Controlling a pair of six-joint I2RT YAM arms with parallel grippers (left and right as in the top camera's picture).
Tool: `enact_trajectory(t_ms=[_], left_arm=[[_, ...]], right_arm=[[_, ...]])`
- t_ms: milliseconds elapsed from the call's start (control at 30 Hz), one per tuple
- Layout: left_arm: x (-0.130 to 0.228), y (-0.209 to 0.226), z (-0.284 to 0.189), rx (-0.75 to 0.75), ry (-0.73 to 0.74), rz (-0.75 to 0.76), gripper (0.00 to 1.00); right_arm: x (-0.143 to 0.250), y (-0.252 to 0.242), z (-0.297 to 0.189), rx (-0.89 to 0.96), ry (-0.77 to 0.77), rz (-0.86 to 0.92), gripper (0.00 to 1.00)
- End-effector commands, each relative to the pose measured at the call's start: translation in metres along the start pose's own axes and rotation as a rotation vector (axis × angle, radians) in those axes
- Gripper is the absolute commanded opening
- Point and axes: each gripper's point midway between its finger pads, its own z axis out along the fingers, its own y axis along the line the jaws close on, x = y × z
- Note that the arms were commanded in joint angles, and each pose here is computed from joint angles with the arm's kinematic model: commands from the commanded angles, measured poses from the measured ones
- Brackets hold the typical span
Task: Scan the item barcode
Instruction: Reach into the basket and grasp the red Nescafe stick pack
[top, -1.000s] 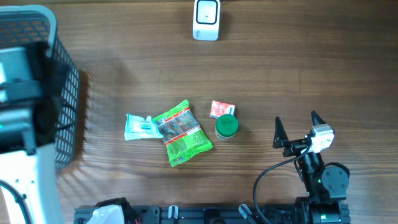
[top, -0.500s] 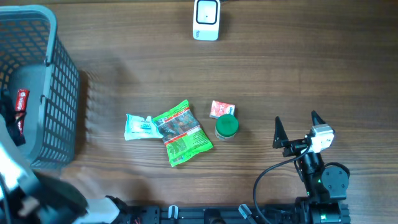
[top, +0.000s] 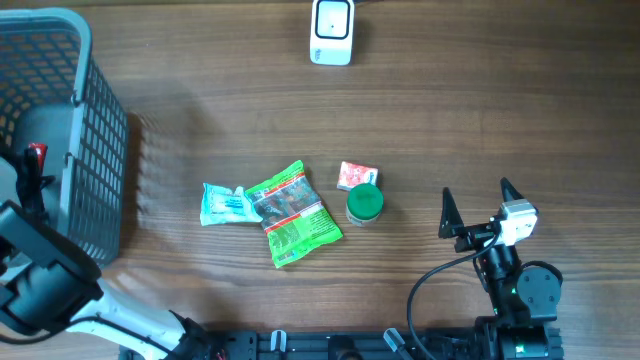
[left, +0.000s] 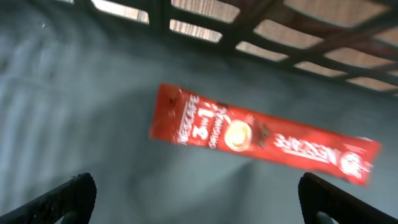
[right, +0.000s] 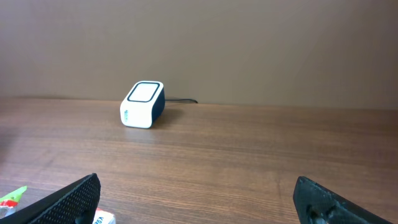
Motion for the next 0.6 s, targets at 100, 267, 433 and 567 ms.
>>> enact_trajectory(t_ms=[100, 267, 433, 567], left_arm=[[-0.003, 0.012, 0.032, -0.089, -0.046, 0.055, 1.00], [-0.003, 0.009, 0.040, -0.084, -0.050, 0.085, 1.00], [-0.012, -0.004, 0.040, -0.039, -0.088, 0.178, 1.00], [-0.019, -0.006, 0.040, -0.040, -0.124, 0.184, 1.00]], right_arm=[[0.000, 0.003, 0.000, -0.018, -0.003, 0.012, 1.00], [0.000, 0.003, 0.000, -0.018, -0.003, 0.012, 1.00], [0.000, 0.003, 0.000, -0.018, -0.003, 0.012, 1.00], [0.000, 0.003, 0.000, -0.018, -0.003, 0.012, 1.00]])
